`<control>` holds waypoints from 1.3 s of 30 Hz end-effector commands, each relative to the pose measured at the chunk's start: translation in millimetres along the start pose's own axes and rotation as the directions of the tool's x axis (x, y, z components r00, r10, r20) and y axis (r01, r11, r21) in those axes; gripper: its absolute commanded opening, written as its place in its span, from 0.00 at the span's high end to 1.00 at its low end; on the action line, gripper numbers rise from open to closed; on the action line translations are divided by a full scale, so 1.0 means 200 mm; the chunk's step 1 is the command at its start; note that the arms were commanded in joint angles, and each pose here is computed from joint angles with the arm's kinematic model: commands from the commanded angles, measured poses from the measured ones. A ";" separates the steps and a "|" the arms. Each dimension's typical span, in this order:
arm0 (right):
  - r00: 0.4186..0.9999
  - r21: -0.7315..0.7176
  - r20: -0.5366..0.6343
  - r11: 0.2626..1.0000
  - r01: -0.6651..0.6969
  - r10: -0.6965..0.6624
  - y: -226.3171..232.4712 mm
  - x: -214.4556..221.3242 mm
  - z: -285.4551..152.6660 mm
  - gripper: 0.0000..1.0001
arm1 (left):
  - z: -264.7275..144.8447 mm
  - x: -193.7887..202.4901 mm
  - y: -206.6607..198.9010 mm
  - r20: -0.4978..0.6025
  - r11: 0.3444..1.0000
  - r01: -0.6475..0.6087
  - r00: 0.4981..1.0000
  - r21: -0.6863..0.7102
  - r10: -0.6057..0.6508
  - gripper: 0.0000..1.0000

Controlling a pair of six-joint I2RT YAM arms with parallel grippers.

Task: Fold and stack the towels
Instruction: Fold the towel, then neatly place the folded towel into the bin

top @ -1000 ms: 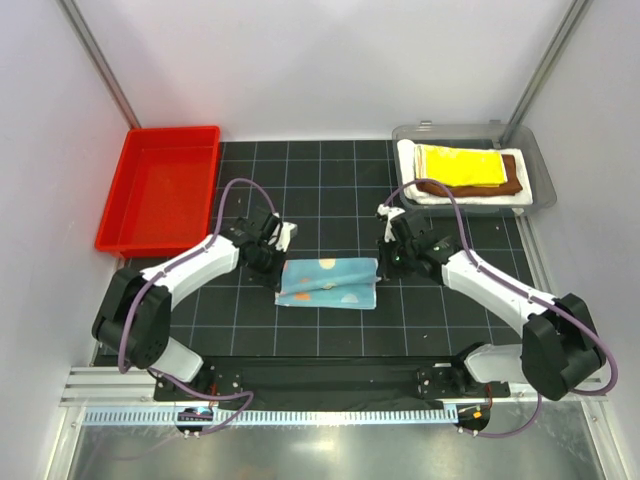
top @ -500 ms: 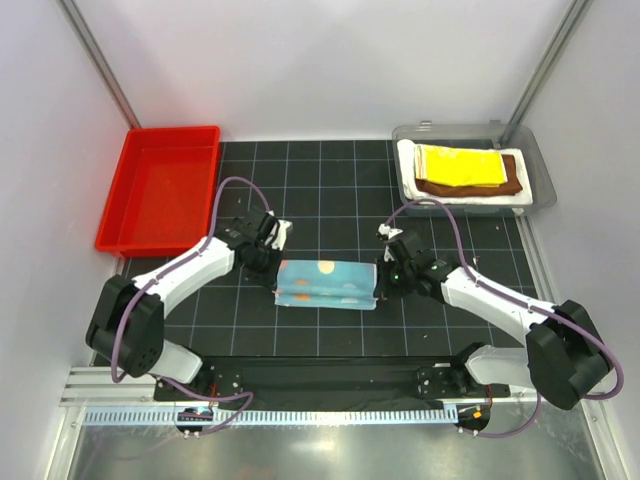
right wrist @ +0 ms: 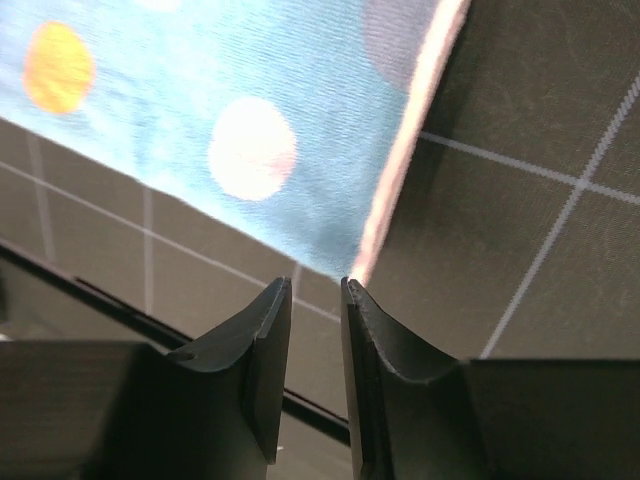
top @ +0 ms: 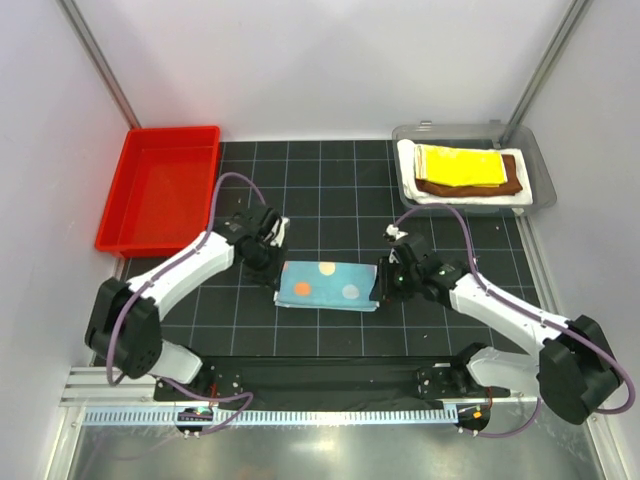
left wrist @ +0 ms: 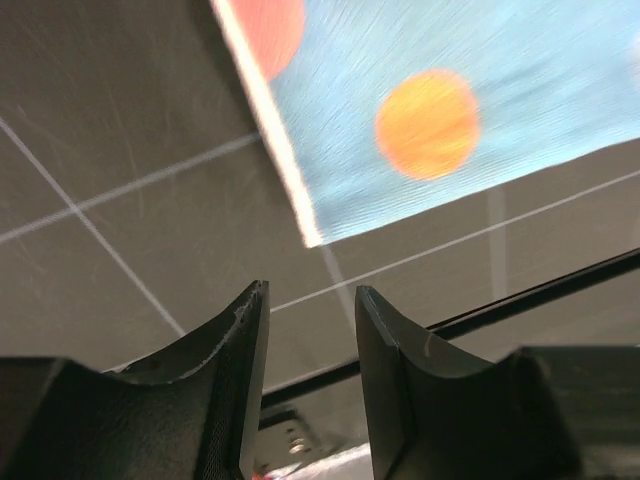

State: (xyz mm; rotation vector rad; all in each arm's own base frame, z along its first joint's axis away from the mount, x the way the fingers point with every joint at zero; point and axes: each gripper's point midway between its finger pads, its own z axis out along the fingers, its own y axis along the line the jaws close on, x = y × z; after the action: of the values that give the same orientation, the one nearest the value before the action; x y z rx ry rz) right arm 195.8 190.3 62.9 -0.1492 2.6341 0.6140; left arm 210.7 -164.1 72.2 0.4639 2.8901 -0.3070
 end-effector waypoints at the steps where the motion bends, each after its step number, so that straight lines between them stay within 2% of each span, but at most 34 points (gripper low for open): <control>1: 0.994 -0.115 0.079 0.991 -0.071 0.080 0.17 -0.14 -0.09 0.66 | -0.23 -0.23 -0.14 0.216 0.993 0.055 0.973 0.102 -0.076 0.57; 3: 0.986 -0.167 0.115 0.981 -0.104 0.124 0.23 -0.21 -0.07 0.66 | -0.23 -0.31 -0.26 0.272 0.969 0.055 0.955 0.240 -0.122 0.57; 6: 0.984 -0.148 0.115 0.982 -0.119 0.136 0.21 -0.23 0.00 0.66 | -0.09 -0.26 -0.30 0.211 0.946 0.112 0.960 0.305 -0.182 0.58; 11: 0.980 -0.135 0.092 0.977 -0.163 0.176 0.14 -0.12 0.11 0.66 | 0.10 -0.11 -0.22 0.106 0.952 0.199 0.968 0.234 -0.228 0.60; 15: 0.986 -0.095 0.070 0.984 -0.148 0.155 0.09 -0.08 0.15 0.64 | 0.20 -0.01 -0.16 0.051 0.953 0.249 0.964 0.171 -0.261 0.60; 22: 0.980 0.001 0.152 0.992 -0.127 0.125 0.03 -0.20 0.06 0.35 | 0.13 -0.06 -0.10 0.074 0.962 0.258 0.961 0.084 -0.265 0.58; 25: 0.982 0.018 0.141 0.991 -0.130 0.126 0.01 -0.21 0.09 0.31 | 0.06 -0.14 -0.11 0.116 0.964 0.253 0.958 0.085 -0.262 0.53; 30: 0.990 0.079 0.098 0.990 -0.113 0.106 -0.05 -0.20 0.19 0.29 | 0.05 -0.17 -0.01 0.133 0.964 0.265 0.956 -0.025 -0.260 0.50; 35: 0.992 0.073 0.063 0.991 -0.109 0.105 -0.05 -0.18 0.26 0.28 | 0.12 -0.14 0.06 0.091 0.949 0.314 0.946 -0.021 -0.311 0.50; 38: 0.993 0.049 0.031 0.992 -0.114 0.113 -0.04 -0.13 0.29 0.31 | 0.16 -0.14 0.07 0.080 0.941 0.338 0.938 -0.002 -0.337 0.50; 39: 0.993 0.045 0.017 0.992 -0.120 0.119 -0.05 -0.10 0.30 0.36 | 0.18 -0.12 0.07 0.065 0.939 0.344 0.937 0.002 -0.344 0.50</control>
State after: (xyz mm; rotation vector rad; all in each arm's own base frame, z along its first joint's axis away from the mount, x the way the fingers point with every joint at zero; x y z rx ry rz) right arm 242.6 206.4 27.8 0.0493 2.6421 0.5649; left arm 245.9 -167.9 48.7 -0.0427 2.8768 -0.3307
